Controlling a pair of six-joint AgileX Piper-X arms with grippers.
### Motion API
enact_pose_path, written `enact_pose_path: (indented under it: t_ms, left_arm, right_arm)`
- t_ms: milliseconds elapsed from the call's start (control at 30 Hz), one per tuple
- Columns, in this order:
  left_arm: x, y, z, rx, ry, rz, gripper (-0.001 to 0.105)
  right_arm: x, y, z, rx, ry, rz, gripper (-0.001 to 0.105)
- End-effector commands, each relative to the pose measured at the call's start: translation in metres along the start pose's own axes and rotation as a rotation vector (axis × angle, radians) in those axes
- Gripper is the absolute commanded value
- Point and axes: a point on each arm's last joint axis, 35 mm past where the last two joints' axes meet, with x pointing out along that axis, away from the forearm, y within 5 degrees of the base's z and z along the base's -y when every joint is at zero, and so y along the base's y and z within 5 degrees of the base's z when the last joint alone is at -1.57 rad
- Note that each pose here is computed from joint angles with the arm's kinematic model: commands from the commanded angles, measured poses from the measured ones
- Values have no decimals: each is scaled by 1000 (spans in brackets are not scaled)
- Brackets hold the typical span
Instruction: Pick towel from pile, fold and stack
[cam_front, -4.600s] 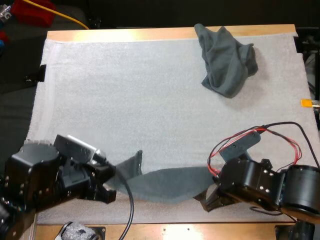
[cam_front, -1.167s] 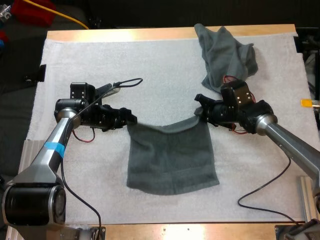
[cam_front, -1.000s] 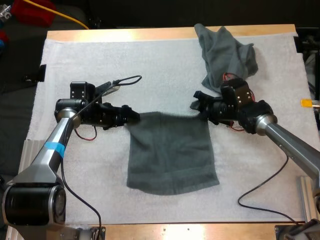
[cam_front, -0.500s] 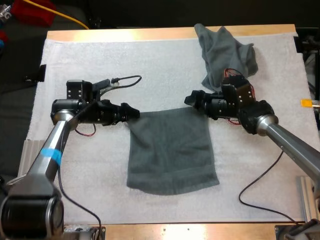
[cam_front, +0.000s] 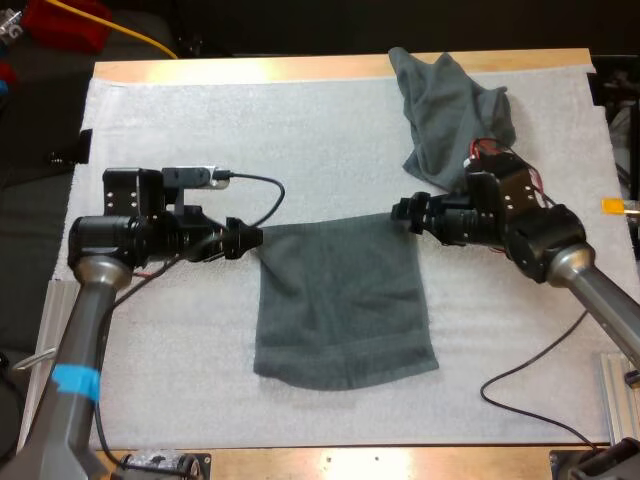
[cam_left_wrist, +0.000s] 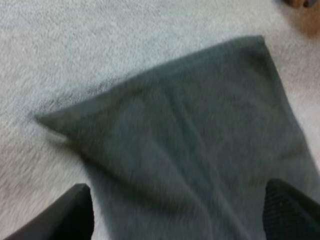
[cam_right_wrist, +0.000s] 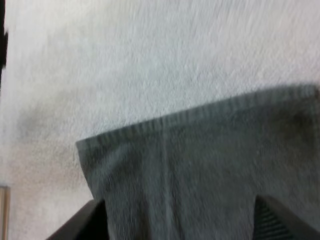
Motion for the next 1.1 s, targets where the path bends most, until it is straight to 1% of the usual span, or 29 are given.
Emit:
enact_pose_path:
  t_ms: [0,133,233,300,433,567,733,800,933,1067]
  left_arm:
    - [-7,-3,-5,10,8,16,69]
    - [-26,-14,-18,31,8,15,69]
    - [-44,-24,-29,45,-13,12,69]
    - [-56,-30,-38,55,-29,10,69]
    - [-77,-41,-54,73,-58,5,69]
    - [-95,-50,-76,77,-62,2,69]
    - [-112,-62,-101,113,-67,5,69]
    - [-123,-66,-116,127,-79,7,69]
    - [-138,-70,-139,130,-110,18,69]
    - [-151,-72,-163,135,-136,25,69]
  right_arm:
    - [-9,-1,-3,-8,16,-17,59]
    - [-25,3,-9,-17,39,-29,59]
    - [-39,8,-13,-29,44,-40,59]
    - [-50,13,-18,-70,48,-57,59]
    - [-64,24,-28,-109,65,-76,59]
    - [-79,38,-40,-166,77,-61,59]
    - [-98,53,-58,-231,89,-111,59]
    - [-108,58,-70,-256,115,-124,59]
    - [-125,65,-86,-282,131,-165,59]
    - [-144,70,-102,-280,117,-197,59]
